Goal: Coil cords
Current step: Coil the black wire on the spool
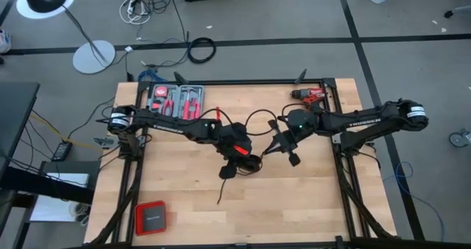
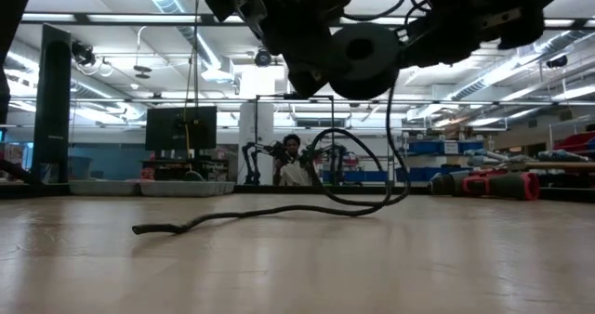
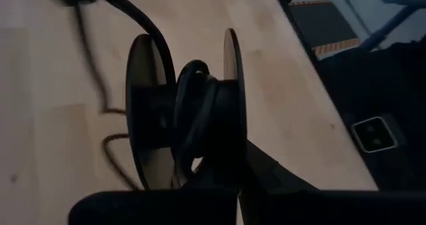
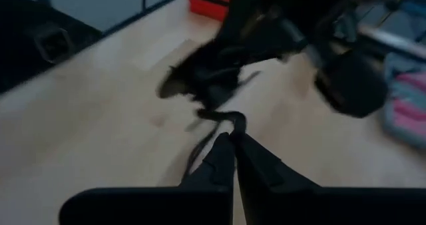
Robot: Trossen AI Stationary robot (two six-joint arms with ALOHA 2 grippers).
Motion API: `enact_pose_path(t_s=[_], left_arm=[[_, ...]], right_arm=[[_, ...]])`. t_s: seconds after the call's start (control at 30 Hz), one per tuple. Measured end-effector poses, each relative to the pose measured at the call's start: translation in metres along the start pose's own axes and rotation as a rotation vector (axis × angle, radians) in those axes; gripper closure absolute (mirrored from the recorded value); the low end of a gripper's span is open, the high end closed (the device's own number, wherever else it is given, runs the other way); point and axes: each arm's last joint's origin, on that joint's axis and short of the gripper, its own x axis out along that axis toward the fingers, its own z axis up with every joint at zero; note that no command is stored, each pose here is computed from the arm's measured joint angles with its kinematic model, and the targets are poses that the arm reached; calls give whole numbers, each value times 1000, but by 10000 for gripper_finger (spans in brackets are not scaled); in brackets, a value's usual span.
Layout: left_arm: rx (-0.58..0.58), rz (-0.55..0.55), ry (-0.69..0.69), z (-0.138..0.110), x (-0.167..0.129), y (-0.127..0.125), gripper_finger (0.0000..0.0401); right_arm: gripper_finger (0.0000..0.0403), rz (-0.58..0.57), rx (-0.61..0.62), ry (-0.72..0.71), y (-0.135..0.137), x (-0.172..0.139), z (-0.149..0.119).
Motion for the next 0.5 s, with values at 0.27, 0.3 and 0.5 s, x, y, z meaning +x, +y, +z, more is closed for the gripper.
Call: enact_pose_path(t_s=[0.27,0.3,0.5], left_arm=[[22,-13,-42,4,0,0,401],[27,-13,-52,5,0,0,401],[43,-21,-75,8,0,-1,401]], right_arm=[[397,-105,-109,-118,-7,-1,14],[397,-118,-120,-130,-8,-1,15],[397,-157,-119,-163,-12,7,16]])
